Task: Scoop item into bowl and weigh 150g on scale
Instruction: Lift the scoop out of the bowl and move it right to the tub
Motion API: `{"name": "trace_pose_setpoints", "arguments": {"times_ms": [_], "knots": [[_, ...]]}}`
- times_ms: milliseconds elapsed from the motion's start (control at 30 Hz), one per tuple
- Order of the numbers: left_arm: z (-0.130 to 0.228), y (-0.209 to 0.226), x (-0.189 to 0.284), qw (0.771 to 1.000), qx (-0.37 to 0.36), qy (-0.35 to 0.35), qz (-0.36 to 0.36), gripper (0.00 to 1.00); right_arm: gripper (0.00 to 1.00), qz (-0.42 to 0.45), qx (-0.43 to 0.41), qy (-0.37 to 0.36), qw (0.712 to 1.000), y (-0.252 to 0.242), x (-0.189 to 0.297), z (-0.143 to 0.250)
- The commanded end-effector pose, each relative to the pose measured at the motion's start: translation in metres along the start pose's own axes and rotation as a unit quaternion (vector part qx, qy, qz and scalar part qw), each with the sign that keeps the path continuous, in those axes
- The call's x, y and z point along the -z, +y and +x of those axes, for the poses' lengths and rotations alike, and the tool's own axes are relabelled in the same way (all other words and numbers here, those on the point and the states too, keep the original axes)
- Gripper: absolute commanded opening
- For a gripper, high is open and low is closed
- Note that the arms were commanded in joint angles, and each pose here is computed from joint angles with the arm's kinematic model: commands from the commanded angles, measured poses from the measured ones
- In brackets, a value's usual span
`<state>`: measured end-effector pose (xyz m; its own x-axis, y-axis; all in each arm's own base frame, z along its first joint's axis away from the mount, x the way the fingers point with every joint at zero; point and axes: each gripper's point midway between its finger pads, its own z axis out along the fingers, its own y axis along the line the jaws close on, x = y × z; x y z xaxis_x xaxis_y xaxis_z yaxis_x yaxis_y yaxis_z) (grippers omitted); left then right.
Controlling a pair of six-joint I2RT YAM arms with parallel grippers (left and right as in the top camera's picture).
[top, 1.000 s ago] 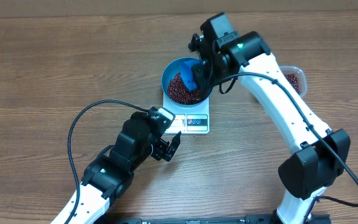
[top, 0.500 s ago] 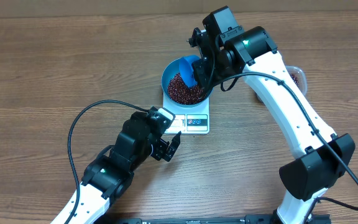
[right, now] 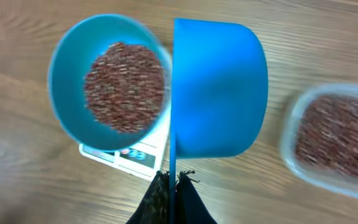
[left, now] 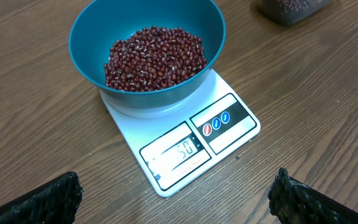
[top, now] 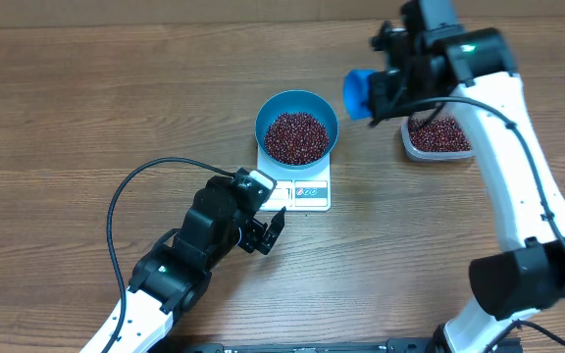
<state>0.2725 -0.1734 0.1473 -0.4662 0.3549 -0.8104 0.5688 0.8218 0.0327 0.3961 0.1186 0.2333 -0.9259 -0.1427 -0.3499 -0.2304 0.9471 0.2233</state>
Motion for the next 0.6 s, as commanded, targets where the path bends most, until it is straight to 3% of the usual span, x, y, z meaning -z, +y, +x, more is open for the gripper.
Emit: {"name": "trace_pose_setpoints", "arguments": {"times_ms": [0,200,567], "knots": [[0.001,0.004,-0.001,1.000,-0.004,0.003,-0.007,1.00,0.04,0.014,-0.023,-0.034,0.999,-0.024,0.031,-0.006],[0.002,0.003,-0.001,1.000,-0.004,0.003,-0.007,1.00,0.04,0.057,-0.082,-0.029,0.995,-0.078,0.042,0.003],[0.002,0.004,-0.001,1.000,-0.004,0.003,-0.007,1.00,0.04,0.248,-0.132,0.000,0.960,-0.146,0.064,0.028]]}}
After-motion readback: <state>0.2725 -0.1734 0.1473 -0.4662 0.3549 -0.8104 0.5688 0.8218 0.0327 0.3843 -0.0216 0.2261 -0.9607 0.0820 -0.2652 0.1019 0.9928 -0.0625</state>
